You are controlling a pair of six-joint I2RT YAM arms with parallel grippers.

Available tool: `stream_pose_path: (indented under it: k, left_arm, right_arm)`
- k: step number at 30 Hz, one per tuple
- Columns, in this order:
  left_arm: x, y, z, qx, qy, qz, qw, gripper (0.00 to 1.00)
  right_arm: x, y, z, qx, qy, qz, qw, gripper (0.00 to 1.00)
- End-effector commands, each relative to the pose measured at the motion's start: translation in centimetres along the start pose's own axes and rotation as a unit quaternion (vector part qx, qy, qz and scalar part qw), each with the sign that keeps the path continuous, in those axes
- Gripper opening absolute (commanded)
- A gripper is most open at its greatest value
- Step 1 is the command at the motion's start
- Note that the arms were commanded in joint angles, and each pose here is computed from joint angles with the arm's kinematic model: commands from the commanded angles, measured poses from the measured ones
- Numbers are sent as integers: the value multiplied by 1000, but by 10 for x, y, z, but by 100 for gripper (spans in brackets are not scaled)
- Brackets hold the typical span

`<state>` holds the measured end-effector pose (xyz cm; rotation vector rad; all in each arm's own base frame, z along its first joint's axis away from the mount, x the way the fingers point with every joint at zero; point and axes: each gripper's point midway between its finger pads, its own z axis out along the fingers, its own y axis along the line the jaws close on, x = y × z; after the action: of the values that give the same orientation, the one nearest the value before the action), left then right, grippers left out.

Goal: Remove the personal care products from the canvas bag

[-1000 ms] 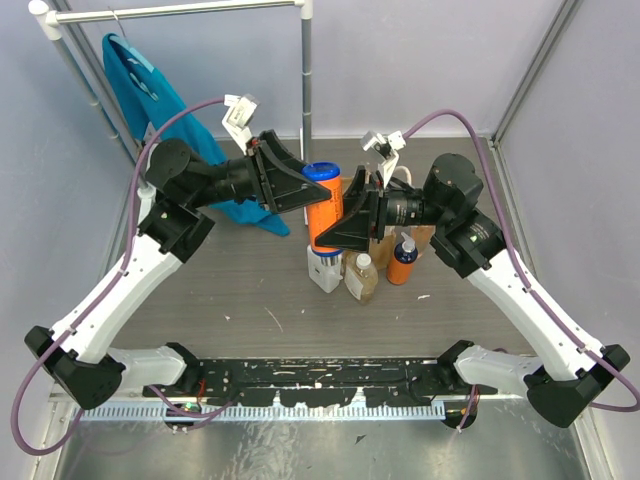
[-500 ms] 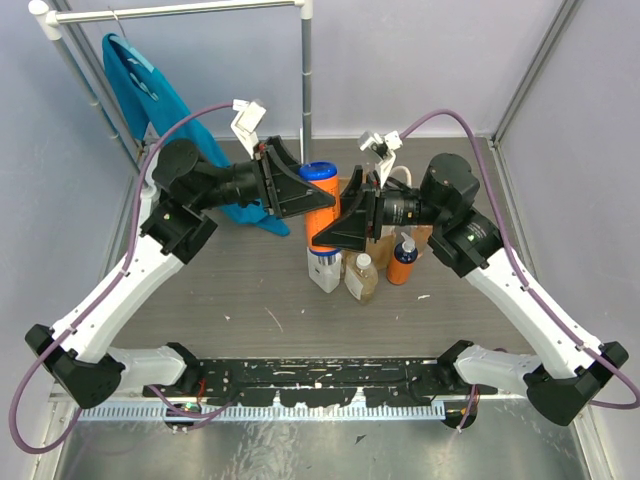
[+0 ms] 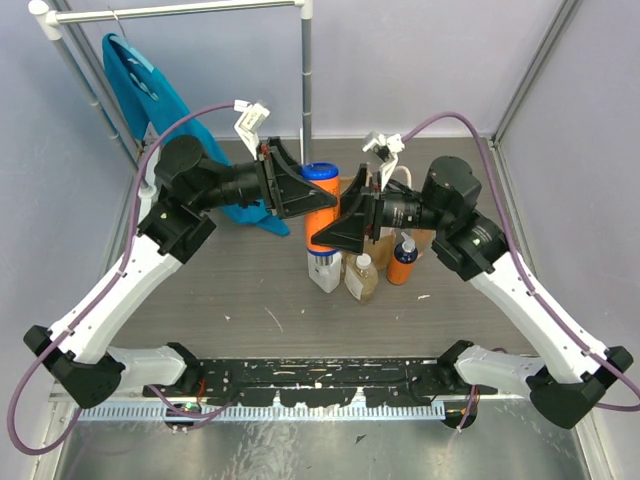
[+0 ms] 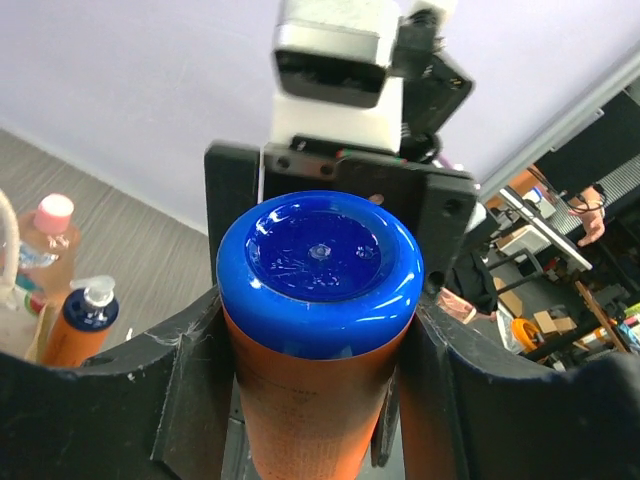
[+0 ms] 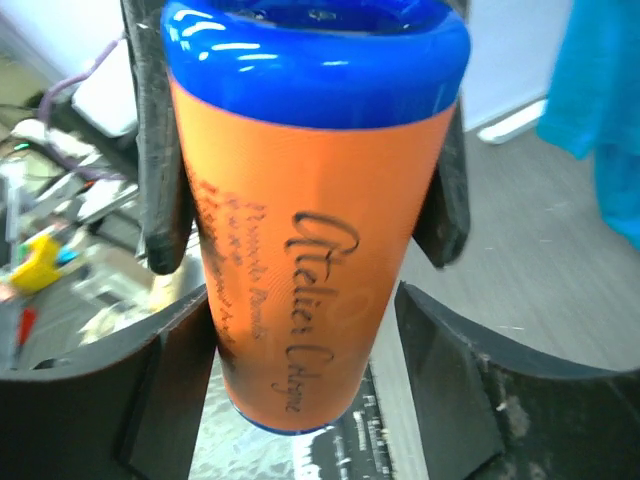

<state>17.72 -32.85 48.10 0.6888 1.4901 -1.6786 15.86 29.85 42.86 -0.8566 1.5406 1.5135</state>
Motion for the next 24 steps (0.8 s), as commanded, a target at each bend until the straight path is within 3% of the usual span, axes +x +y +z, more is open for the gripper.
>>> stream_pose_path:
  k: [1, 6, 13, 18, 22, 24]
  left_arm:
    - [-16, -20, -10, -16, -16, 23, 999, 0]
    - [-17, -16, -19, -53, -14, 42, 998, 0]
    - [-21, 18, -27, -143, -16, -8, 990, 0]
    - [-43, 89, -58, -256, -85, -156, 950, 0]
    - [-54, 144, -59, -192, -132, -370, 899, 0]
    - [-38, 170, -48, -165, -114, -470, 860, 0]
  right_arm:
    - [-39, -29, -34, 167, -75, -108, 977, 78]
    - [-50, -47, -79, 291, -117, -163, 935, 98]
    - [-46, -75, -120, 402, -125, -222, 880, 100]
    - [-34, -81, -139, 416, -178, -287, 844, 100]
    - [-20, -68, -138, 362, -228, -384, 818, 100]
    - [-7, -62, -131, 322, -239, -445, 801, 100]
